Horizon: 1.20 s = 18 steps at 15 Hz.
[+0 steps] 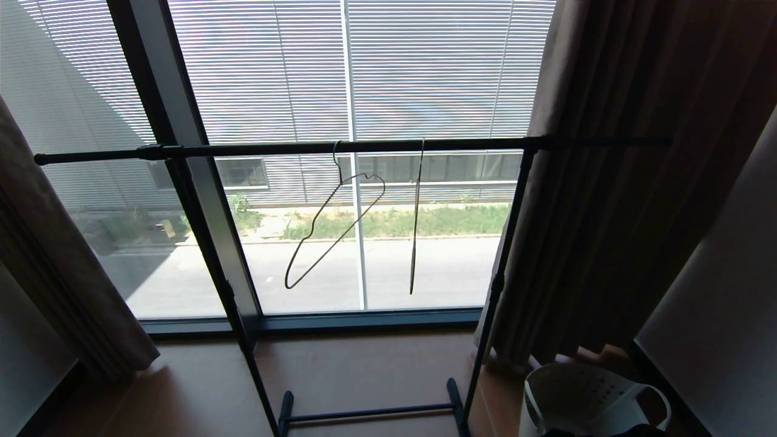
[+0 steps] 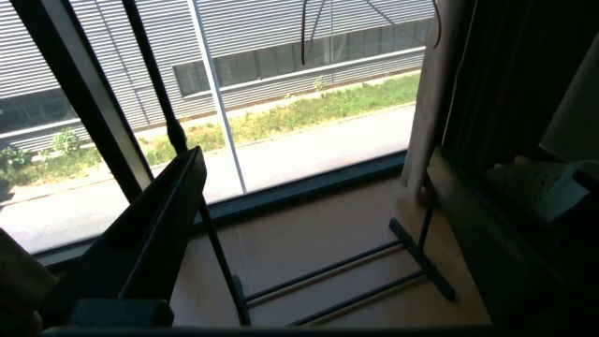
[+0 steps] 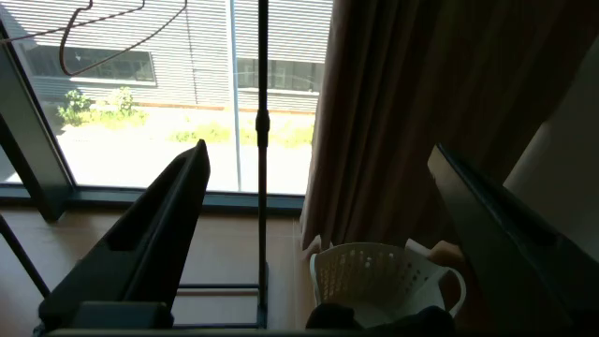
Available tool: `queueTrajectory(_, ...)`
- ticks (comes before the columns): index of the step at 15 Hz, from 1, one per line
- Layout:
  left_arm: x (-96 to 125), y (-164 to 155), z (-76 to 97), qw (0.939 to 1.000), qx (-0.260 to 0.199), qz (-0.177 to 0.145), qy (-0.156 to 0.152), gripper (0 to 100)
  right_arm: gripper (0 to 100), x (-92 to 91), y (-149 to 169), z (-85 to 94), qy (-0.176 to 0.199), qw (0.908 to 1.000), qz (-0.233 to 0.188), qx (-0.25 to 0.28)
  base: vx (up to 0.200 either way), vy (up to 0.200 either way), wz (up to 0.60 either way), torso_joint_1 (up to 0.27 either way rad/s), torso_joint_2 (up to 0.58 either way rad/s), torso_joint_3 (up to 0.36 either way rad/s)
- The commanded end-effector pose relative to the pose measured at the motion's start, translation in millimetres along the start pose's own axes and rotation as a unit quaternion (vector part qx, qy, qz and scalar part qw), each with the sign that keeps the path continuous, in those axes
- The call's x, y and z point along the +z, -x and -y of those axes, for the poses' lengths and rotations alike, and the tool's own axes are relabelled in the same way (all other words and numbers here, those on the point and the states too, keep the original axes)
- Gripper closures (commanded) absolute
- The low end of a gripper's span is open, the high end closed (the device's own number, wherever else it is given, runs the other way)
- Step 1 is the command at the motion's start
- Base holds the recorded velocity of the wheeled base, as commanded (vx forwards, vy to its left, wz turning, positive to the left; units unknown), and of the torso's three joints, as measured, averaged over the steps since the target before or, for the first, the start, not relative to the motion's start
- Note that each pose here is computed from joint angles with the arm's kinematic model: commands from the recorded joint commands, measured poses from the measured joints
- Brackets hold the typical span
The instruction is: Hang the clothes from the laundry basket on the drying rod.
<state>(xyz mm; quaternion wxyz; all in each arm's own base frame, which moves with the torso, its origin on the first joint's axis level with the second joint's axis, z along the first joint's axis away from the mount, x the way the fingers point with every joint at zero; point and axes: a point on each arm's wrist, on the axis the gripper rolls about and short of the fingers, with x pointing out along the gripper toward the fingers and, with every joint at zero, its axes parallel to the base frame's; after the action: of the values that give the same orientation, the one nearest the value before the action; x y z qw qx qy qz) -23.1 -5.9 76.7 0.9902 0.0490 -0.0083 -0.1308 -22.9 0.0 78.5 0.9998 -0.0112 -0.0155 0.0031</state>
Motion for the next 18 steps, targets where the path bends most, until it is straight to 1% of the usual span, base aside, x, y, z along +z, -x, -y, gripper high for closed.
queueTrajectory(1,0.0,0.0,0.0,1.0000,0.000,0.000,0.000,0,0,0.1,-0.1,0.0,0.000,1.0000,0.000,0.001,0.000,0.000,0.00,0.000,0.00,0.000)
queueTrajectory(6,0.0,0.0,0.0,1.0000,0.000,0.000,0.000,0,0,0.1,-0.1,0.0,0.000,1.0000,0.000,0.001,0.000,0.000,0.00,0.000,0.00,0.000)
queueTrajectory(9,0.0,0.0,0.0,1.0000,0.000,0.000,0.000,0,0,0.3,-0.1,0.0,-0.007,1.0000,0.001,0.000,0.000,0.000,0.00,0.000,0.00,0.000)
queueTrajectory(12,-0.1,0.0,0.1,1.0000,-0.001,0.000,-0.008,0,0,0.1,-0.1,0.0,-0.007,1.0000,0.000,0.000,0.000,0.000,0.00,0.000,0.00,0.000)
queueTrajectory(16,0.0,0.0,0.0,1.0000,0.000,0.000,-0.006,0,0,0.1,-0.1,0.0,-0.006,1.0000,0.000,0.001,0.000,0.000,0.00,0.000,0.00,0.000)
queueTrajectory(18,-0.1,-0.1,0.1,0.9999,-0.002,-0.001,-0.015,0,0,0.1,-0.1,0.0,-0.005,1.0000,0.000,0.001,0.000,0.000,0.00,0.000,0.00,0.000)
